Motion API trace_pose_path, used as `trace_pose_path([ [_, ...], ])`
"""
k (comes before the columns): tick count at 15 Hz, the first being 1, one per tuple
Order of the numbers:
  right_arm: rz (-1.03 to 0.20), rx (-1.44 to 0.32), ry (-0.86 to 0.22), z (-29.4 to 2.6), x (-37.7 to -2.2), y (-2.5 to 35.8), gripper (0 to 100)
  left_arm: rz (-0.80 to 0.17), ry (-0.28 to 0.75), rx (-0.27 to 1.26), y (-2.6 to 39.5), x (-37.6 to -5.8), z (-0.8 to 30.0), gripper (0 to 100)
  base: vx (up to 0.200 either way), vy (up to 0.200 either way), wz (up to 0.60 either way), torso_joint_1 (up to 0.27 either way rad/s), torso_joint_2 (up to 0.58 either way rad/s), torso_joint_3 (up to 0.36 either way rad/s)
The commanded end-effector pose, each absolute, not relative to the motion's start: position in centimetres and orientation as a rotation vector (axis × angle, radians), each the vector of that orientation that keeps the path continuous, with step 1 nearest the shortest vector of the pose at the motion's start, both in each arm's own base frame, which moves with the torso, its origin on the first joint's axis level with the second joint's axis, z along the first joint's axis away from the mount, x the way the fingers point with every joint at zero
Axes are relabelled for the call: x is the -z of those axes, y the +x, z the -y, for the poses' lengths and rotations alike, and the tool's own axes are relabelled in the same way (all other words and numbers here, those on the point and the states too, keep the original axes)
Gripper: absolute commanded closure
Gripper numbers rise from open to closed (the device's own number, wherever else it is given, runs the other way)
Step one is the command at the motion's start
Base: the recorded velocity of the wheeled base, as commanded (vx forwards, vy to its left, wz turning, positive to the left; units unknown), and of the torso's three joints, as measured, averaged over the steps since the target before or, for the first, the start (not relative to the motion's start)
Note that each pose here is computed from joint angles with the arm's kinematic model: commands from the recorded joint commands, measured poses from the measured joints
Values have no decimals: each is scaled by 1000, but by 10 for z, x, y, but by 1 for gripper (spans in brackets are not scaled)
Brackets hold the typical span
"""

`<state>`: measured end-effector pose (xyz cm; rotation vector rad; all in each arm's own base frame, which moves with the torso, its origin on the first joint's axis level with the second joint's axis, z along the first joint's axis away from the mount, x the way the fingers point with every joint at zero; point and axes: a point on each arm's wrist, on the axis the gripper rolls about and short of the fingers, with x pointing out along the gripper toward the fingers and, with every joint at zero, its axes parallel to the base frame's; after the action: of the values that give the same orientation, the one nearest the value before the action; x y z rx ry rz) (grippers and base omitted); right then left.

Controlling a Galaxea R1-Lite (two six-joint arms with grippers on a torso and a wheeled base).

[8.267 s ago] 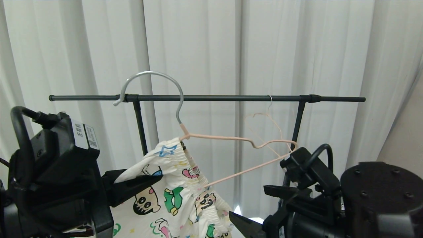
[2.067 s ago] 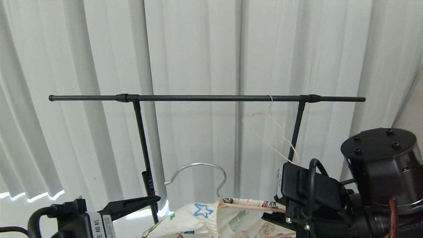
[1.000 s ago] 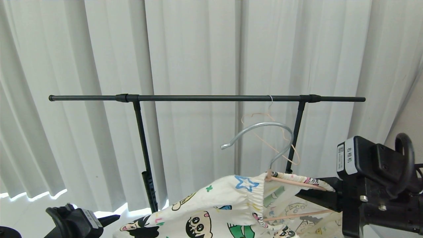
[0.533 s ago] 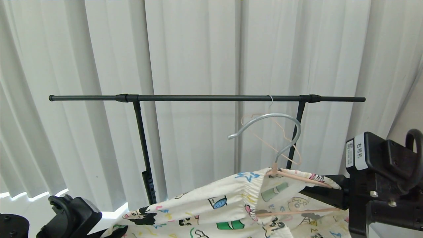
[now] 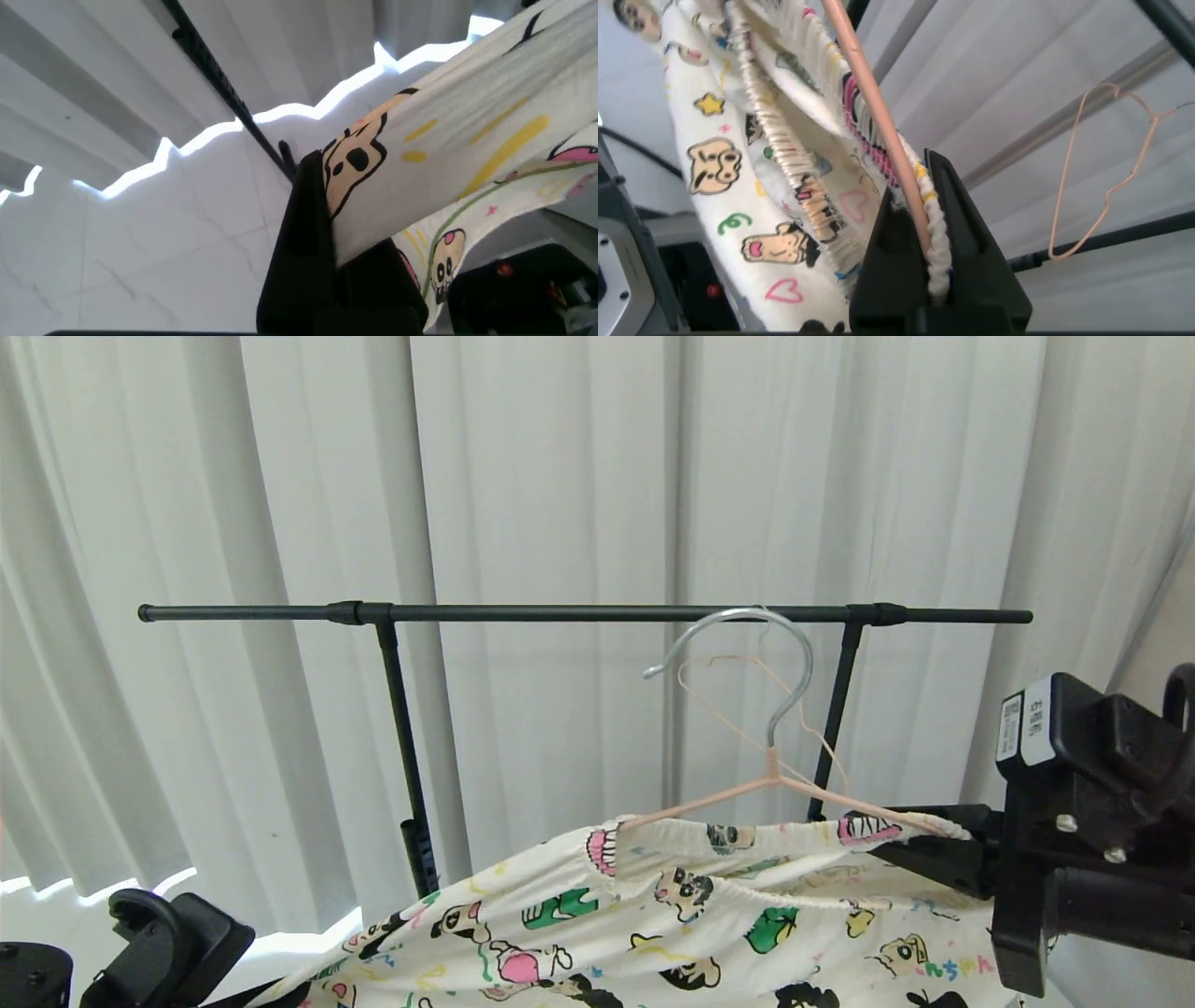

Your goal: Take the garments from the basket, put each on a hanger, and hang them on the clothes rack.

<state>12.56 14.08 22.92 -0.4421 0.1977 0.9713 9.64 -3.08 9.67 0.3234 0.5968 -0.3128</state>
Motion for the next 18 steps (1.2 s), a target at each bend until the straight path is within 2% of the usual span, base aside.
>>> trace_pose_path([
  [1, -195, -969, -440, -141, -229, 126, 100, -592, 335, 316, 96, -97, 31, 100, 0, 0, 0, 0, 0, 0],
  [4, -208, -970, -443, -144, -227, 128, 100, -533, 340, 342, 96, -105, 33, 100, 0, 0, 0, 0, 0, 0],
  [5, -211, -971, -444, -144, -226, 129, 100, -526, 341, 350, 94, -106, 34, 0, 0, 0, 0, 0, 0, 0],
  [8, -218, -956, -442, -142, -226, 131, 100, -466, 319, 403, 88, -112, 35, 0, 0, 0, 0, 0, 0, 0],
  [12, -282, -847, -439, -125, -214, 145, 100, -315, 221, 534, 80, -134, 35, 0, 0, 0, 0, 0, 0, 0],
  [15, -324, -774, -440, -110, -204, 145, 100, -250, 210, 523, 76, -144, 33, 0, 0, 0, 0, 0, 0, 0],
  [18, -352, -656, -396, -98, -205, 151, 100, -209, 164, 497, 81, -159, 33, 0, 0, 0, 0, 0, 0, 0],
])
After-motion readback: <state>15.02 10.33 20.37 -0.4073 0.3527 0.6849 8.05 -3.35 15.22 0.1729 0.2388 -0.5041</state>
